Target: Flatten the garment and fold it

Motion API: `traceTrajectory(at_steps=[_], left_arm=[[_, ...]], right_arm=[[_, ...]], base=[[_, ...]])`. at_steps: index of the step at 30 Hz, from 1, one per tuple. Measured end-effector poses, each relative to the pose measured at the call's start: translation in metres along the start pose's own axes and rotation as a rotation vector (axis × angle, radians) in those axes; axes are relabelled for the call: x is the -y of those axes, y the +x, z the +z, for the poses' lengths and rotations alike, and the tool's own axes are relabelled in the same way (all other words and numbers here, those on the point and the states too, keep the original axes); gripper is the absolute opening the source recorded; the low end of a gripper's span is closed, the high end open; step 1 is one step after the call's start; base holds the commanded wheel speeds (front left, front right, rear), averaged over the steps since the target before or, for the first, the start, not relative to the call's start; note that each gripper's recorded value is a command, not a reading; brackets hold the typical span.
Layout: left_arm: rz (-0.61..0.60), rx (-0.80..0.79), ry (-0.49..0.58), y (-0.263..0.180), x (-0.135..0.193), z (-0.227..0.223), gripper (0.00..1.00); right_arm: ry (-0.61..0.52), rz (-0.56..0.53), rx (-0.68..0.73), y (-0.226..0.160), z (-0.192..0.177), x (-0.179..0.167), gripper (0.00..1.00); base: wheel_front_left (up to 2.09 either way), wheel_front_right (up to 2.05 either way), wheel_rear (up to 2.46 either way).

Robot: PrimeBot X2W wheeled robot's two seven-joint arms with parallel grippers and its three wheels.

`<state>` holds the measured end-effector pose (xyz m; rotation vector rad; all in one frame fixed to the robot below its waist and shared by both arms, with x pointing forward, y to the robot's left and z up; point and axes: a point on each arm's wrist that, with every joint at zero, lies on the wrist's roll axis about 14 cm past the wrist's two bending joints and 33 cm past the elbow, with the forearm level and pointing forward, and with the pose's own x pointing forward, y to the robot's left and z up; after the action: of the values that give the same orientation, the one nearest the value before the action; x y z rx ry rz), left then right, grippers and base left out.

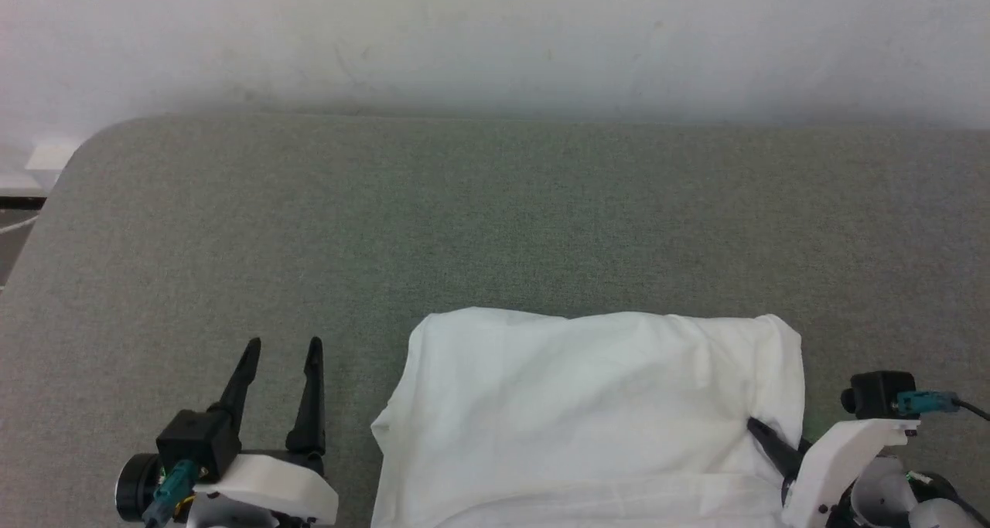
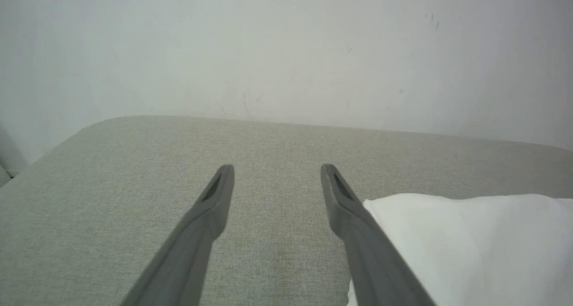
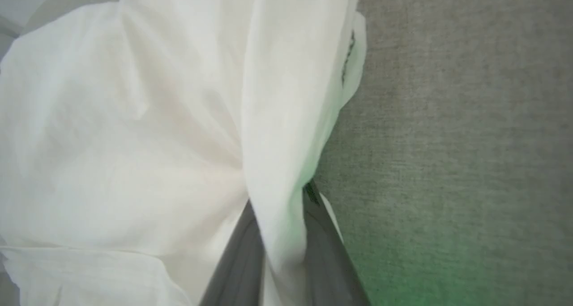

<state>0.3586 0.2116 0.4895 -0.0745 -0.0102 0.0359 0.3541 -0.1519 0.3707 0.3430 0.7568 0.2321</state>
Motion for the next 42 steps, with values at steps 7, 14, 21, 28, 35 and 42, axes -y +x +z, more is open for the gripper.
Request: traceTrajectory(at_steps=[7, 14, 21, 28, 35, 42], left_arm=[[-0.030, 0.017, -0.004, -0.003, 0.007, 0.004, 1.00], [-0.062, 0.037, -0.016, -0.002, 0.021, 0.009, 1.00], [-0.066, 0.022, -0.015, -0.008, 0.020, 0.003, 1.00], [-0.068, 0.033, -0.018, -0.009, 0.020, 0.006, 1.00], [-0.055, 0.026, -0.032, -0.011, 0.017, 0.004, 1.00], [-0.028, 0.015, -0.037, -0.016, 0.009, 0.000, 1.00]], right_arm=[[-0.008, -0.132, 0.167, -0.031, 0.037, 0.048, 0.00], [0.005, -0.326, 0.256, -0.074, 0.060, 0.115, 0.00], [-0.011, -0.284, 0.321, -0.083, 0.073, 0.092, 0.00], [-0.053, -0.156, 0.315, -0.085, 0.074, 0.034, 0.00], [-0.098, 0.034, 0.268, -0.069, 0.069, -0.043, 0.00], [-0.184, 0.163, 0.204, -0.044, 0.060, -0.099, 0.00]], base=[[0.00, 0.00, 0.00], [0.00, 0.00, 0.00], [0.00, 0.00, 0.00], [0.00, 0.00, 0.00], [0.00, 0.00, 0.00], [0.00, 0.00, 0.00]])
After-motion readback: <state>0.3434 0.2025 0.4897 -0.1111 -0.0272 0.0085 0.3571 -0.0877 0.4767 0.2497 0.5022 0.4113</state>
